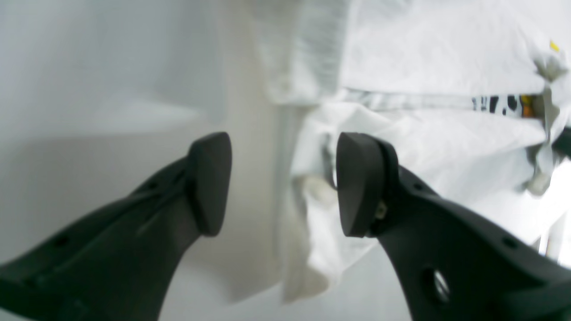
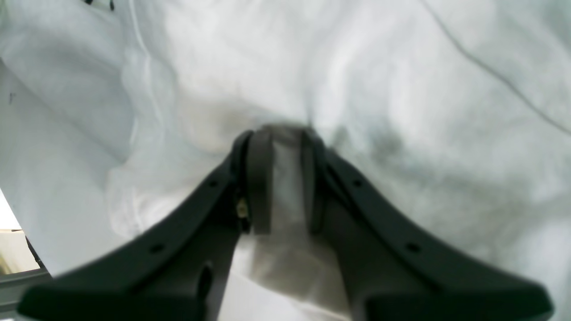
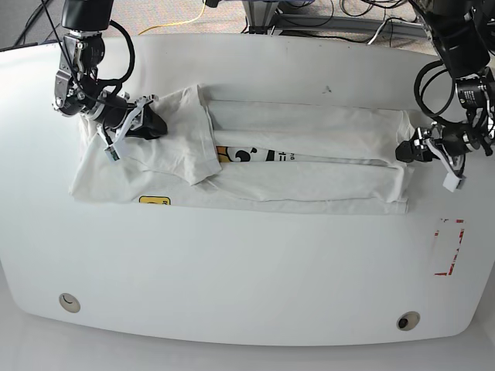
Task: Layout the t-shirt on the table in an organized manner, then fold the t-shirt properly
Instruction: 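Grasp the shirt side edge with the left gripper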
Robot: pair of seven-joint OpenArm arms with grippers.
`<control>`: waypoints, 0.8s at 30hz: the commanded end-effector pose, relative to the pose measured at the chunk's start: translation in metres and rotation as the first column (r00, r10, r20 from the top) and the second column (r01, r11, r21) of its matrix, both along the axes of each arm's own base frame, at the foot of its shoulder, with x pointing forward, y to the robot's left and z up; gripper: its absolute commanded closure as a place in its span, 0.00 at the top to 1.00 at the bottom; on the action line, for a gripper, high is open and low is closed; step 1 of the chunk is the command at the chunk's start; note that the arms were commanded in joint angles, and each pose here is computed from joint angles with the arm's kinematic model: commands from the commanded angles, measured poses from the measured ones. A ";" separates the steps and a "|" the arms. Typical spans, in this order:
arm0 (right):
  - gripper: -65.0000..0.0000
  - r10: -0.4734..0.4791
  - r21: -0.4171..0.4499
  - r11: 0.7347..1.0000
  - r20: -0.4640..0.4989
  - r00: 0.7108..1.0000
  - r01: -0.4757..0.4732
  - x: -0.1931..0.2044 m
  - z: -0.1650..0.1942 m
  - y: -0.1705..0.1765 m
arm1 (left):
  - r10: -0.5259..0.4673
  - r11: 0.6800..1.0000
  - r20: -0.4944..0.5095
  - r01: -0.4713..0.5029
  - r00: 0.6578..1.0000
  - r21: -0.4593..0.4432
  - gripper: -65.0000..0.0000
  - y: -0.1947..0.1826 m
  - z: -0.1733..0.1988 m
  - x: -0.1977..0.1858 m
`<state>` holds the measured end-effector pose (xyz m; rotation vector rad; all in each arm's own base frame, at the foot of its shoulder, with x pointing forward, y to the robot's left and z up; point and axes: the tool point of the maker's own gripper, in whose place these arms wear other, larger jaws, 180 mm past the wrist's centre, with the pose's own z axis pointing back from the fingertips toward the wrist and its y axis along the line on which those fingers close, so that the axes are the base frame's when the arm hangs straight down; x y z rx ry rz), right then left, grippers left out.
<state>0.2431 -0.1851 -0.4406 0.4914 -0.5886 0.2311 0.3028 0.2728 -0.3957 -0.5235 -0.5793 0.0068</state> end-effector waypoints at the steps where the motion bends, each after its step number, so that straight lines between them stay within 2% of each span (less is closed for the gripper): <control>1: 0.20 0.027 -0.159 0.985 -0.202 0.979 -0.060 -0.040 -0.034 -0.021 | 0.000 1.000 0.052 -0.001 0.999 0.004 0.54 0.005 0.015 0.012; 6: 0.20 0.027 -0.159 0.985 -0.200 0.979 -0.059 -0.039 -0.034 -0.021 | -0.003 0.999 0.055 0.005 0.998 -0.037 0.54 -0.014 0.009 0.014; 12: 0.20 0.027 -0.159 0.985 -0.200 0.979 -0.059 -0.039 -0.034 -0.021 | 0.024 0.998 0.096 -0.019 0.995 -0.056 0.54 -0.018 0.010 0.020; 17: 0.20 0.026 -0.159 0.986 -0.199 0.980 -0.059 -0.039 -0.034 -0.021 | 0.018 0.996 0.051 -0.013 0.999 -0.092 0.54 -0.032 -0.007 0.019; 24: 0.20 0.026 -0.159 0.986 -0.199 0.980 -0.059 -0.039 -0.034 -0.021 | 0.022 0.991 0.056 -0.015 0.998 -0.131 0.54 -0.044 -0.008 0.027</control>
